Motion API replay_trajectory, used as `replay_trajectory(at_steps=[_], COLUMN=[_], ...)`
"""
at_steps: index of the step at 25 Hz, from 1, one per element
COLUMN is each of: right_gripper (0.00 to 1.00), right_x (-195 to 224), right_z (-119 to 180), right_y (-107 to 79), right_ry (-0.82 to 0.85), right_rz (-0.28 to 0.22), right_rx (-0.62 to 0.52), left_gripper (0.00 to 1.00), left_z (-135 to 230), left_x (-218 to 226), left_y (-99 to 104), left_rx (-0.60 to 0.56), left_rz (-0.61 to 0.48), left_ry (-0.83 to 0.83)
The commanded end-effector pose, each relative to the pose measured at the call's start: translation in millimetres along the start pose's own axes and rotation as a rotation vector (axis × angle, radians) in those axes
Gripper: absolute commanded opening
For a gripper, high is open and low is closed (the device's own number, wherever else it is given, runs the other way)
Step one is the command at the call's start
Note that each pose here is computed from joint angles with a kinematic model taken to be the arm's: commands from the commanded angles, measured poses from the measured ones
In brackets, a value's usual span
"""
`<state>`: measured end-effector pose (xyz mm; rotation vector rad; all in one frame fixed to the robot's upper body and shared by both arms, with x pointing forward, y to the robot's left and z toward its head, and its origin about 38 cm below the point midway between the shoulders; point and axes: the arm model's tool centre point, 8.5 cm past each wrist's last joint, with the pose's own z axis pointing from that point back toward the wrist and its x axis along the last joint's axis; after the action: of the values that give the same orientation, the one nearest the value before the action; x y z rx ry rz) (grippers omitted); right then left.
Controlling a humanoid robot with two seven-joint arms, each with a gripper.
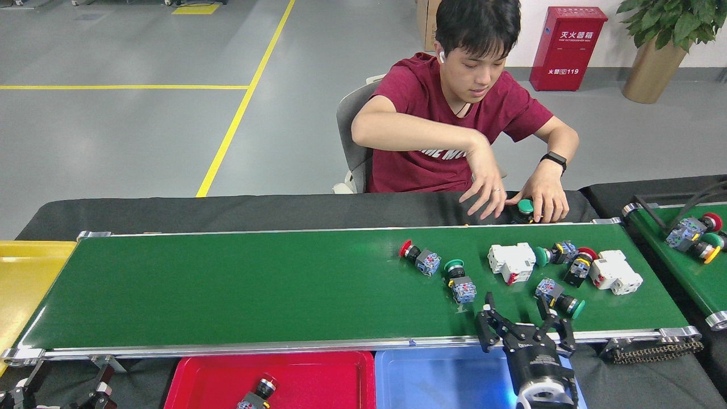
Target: Pick switch part from conveyor to tray
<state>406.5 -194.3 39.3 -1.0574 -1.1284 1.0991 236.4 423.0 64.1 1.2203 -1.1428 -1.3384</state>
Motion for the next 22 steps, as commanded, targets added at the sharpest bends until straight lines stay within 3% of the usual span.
replay_trajectory(at_steps=[1,5,10,12,13,15,17,22], right_gripper=[0.91,0.91,0.87,0.68,0.53,0.13,0.04,0.04], right_x=[6,0,2,6,8,15,18,30], right_z=[-12,-37,-64,-65,-66,-65,-65,-62], right_y=[-5.2,1.8,-9.4,-9.1,-7.3,-4.0,-5.1,-13.4], right_ry=[0.016,0.065,0.088,0.048,0.006,-0.089,-0.118,-0.186], right_rz=[-0.001,0.036,0.046,0.044,0.045,0.042,0.035,0.016], right_rx=[0.005,0.054,0.060,0.077,0.098,0.122,0.119,0.094], left_gripper=[1.00,1.00,1.00,1.00,1.00,1.00,1.00,1.00], left_z=[-3,-4,-4,-7,-8,-9,-12,-22], left_x=[-4,-3,-2,3,6,9,15,31], left_y=[8,9,10,11,13,17,22,28], left_rx=[0.018,0.022,0.025,0.028,0.033,0.047,0.060,0.081], left_rz=[-0.019,-0.020,-0.024,-0.021,-0.023,-0.028,-0.030,-0.024], left_ry=[-0.004,-0.006,-0.012,-0.025,-0.033,-0.041,-0.059,-0.094])
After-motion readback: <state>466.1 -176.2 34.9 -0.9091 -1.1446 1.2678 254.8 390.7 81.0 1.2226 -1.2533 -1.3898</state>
